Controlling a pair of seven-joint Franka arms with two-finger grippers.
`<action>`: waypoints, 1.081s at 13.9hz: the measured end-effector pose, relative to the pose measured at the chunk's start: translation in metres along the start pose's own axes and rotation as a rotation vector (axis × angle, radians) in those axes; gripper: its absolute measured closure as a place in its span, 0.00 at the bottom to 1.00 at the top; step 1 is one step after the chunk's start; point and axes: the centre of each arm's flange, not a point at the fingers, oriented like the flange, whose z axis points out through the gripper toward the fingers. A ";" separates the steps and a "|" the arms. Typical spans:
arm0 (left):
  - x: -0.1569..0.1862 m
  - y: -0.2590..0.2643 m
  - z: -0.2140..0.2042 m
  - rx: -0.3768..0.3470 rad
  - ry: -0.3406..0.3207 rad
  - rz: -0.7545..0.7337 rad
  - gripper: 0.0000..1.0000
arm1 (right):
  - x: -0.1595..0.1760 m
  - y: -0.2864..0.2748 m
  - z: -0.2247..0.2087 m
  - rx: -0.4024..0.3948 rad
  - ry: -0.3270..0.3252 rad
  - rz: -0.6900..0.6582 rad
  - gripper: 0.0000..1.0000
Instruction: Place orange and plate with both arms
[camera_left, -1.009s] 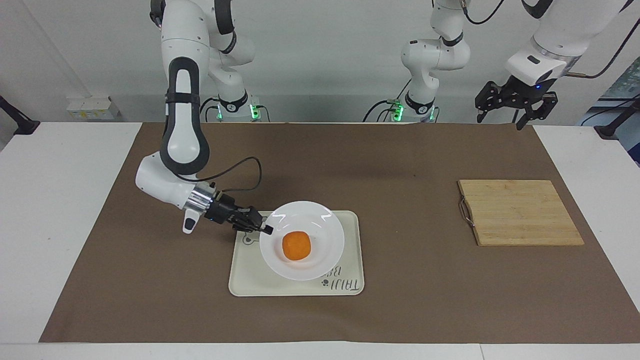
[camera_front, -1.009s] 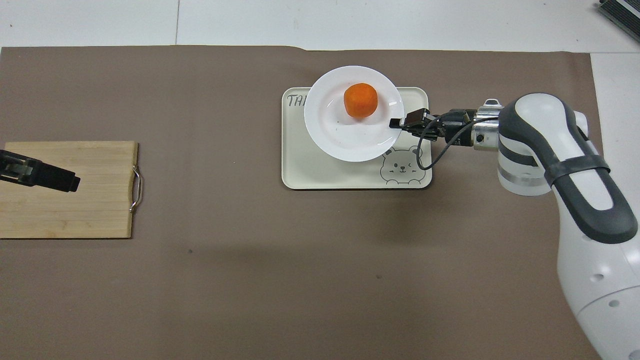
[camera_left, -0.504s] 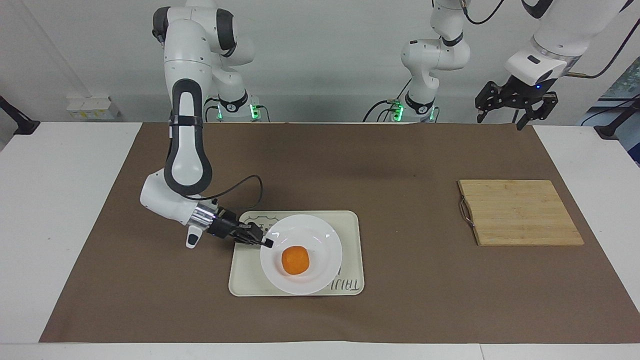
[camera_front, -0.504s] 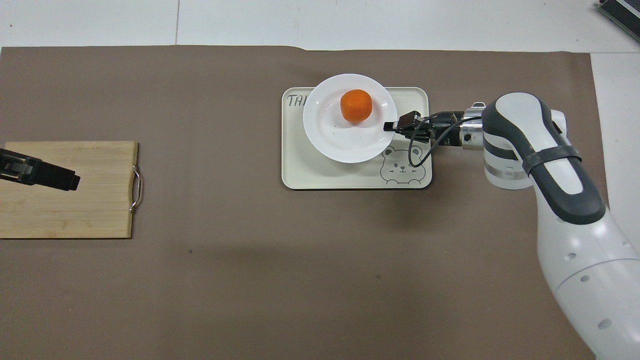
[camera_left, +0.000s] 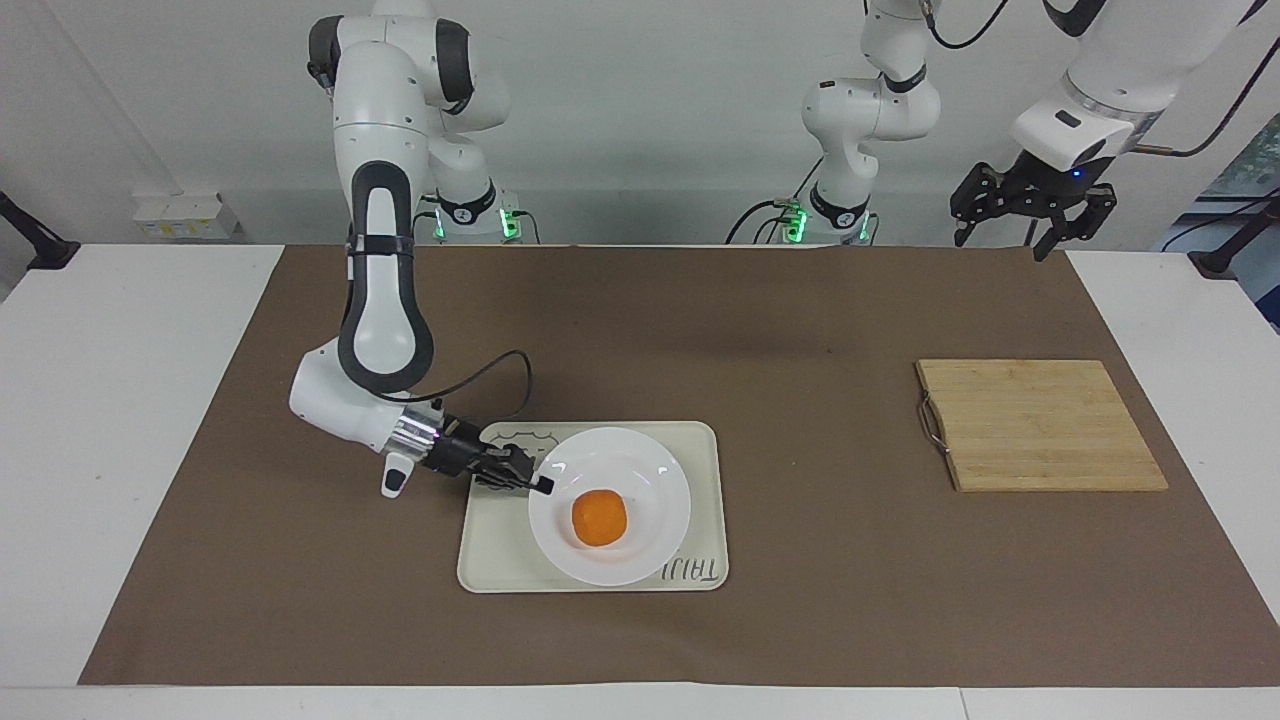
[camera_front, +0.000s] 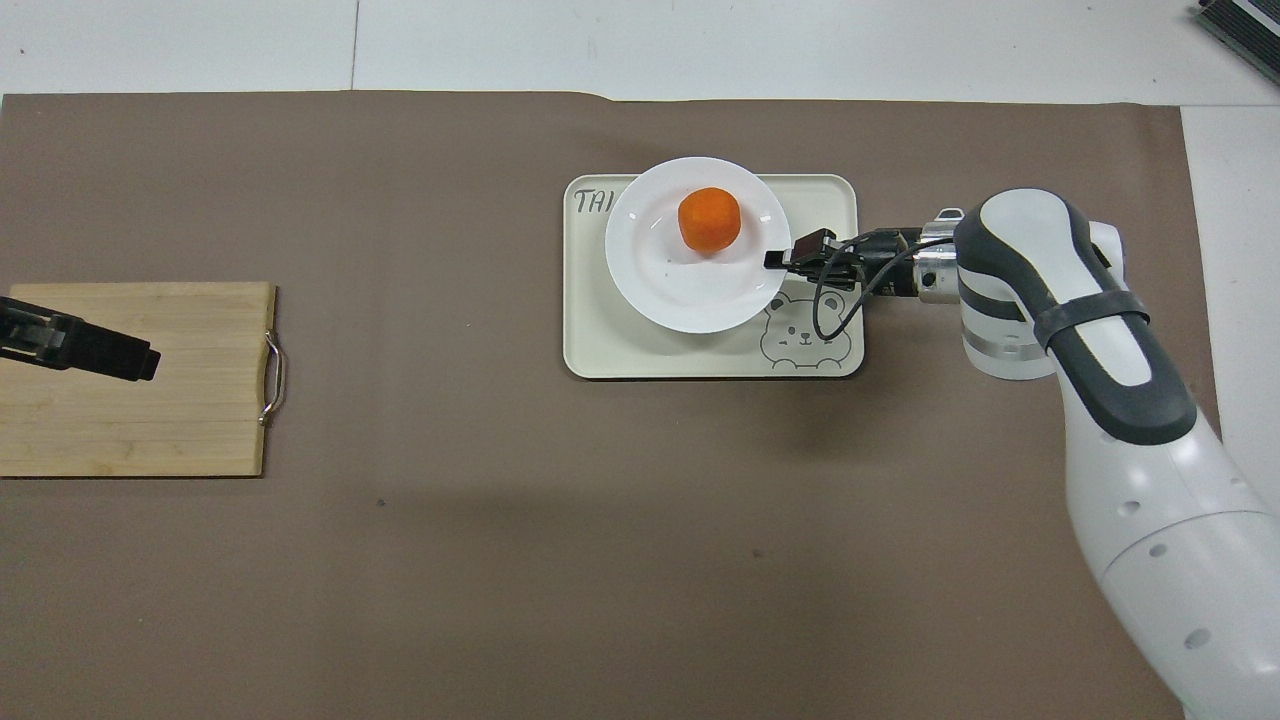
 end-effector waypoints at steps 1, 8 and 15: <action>0.000 0.000 0.000 0.000 0.000 0.000 0.00 | 0.000 0.001 0.000 -0.005 -0.003 -0.002 0.96; 0.000 -0.002 0.000 0.000 0.000 -0.003 0.00 | -0.002 0.008 0.003 -0.033 -0.021 -0.011 0.96; -0.001 -0.006 0.000 0.000 0.000 -0.012 0.00 | -0.002 0.012 0.000 -0.051 -0.027 -0.018 0.64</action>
